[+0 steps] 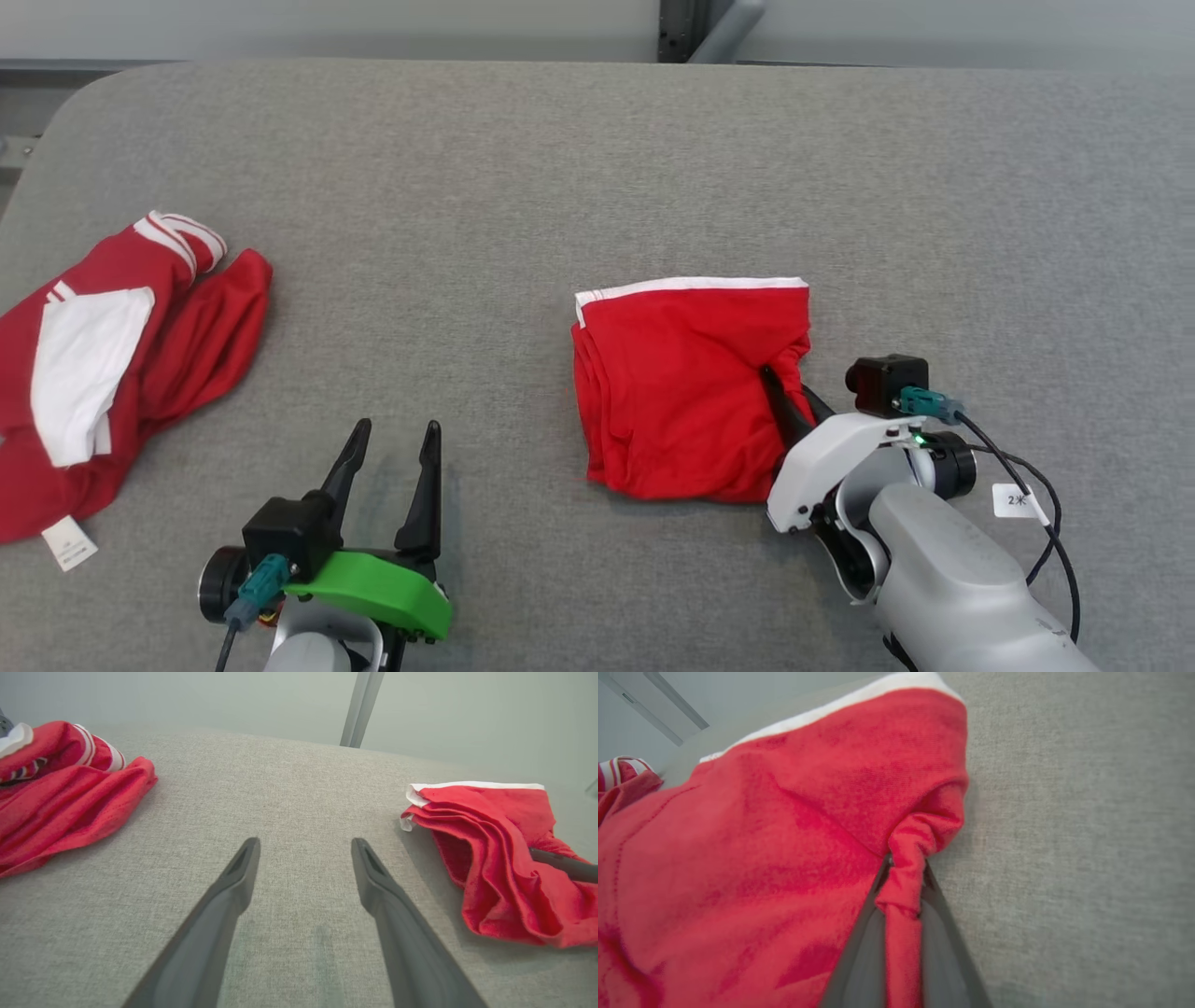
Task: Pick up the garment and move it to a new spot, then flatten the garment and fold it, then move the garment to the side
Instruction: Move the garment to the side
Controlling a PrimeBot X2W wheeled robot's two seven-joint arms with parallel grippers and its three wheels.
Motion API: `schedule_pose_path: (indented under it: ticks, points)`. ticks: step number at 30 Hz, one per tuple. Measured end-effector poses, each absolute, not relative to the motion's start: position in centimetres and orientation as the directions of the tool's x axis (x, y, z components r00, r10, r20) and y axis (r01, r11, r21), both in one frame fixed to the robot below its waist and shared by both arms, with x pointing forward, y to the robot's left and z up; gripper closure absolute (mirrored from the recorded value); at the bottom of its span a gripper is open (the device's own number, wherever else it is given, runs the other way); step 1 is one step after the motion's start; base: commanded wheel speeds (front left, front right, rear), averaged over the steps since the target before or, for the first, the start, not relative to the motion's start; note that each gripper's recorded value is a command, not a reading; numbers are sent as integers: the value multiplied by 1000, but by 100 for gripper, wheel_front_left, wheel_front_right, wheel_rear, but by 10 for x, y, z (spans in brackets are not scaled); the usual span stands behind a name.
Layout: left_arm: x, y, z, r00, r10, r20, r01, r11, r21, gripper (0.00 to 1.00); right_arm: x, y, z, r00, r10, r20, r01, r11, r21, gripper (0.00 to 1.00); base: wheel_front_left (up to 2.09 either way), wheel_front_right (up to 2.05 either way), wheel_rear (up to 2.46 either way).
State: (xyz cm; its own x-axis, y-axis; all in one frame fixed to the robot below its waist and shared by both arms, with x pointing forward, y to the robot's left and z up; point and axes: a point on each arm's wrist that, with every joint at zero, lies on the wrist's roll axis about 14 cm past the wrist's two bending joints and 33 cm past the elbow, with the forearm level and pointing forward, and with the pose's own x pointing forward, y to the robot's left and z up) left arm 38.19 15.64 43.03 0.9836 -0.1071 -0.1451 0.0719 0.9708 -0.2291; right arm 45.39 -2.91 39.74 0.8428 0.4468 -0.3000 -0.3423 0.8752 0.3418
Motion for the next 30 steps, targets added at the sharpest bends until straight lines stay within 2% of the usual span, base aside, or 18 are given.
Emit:
schedule_pose_path:
  ticks: [9, 14, 24, 30]
  points:
    - [395, 108, 432, 960, -249, -127, 212, 945, -249, 0, 430, -89, 395, 892, 327, -312, -227, 921, 316, 100, 0, 0, 0]
    - [406, 44, 438, 903, -420, -93, 382, 883, -272, 0, 401, -153, 402, 935, 181, -306, -96, 957, 272, 100, 0, 0, 0]
    - [407, -58, 448, 750, -660, -46, 627, 730, -271, 0, 358, -222, 432, 973, -25, -229, 83, 966, 246, 100, 0, 0, 0]
    - [419, -62, 440, 732, -679, -52, 650, 719, -244, 0, 393, -225, 462, 987, -2, -160, 29, 986, 165, 100, 0, 0, 0]
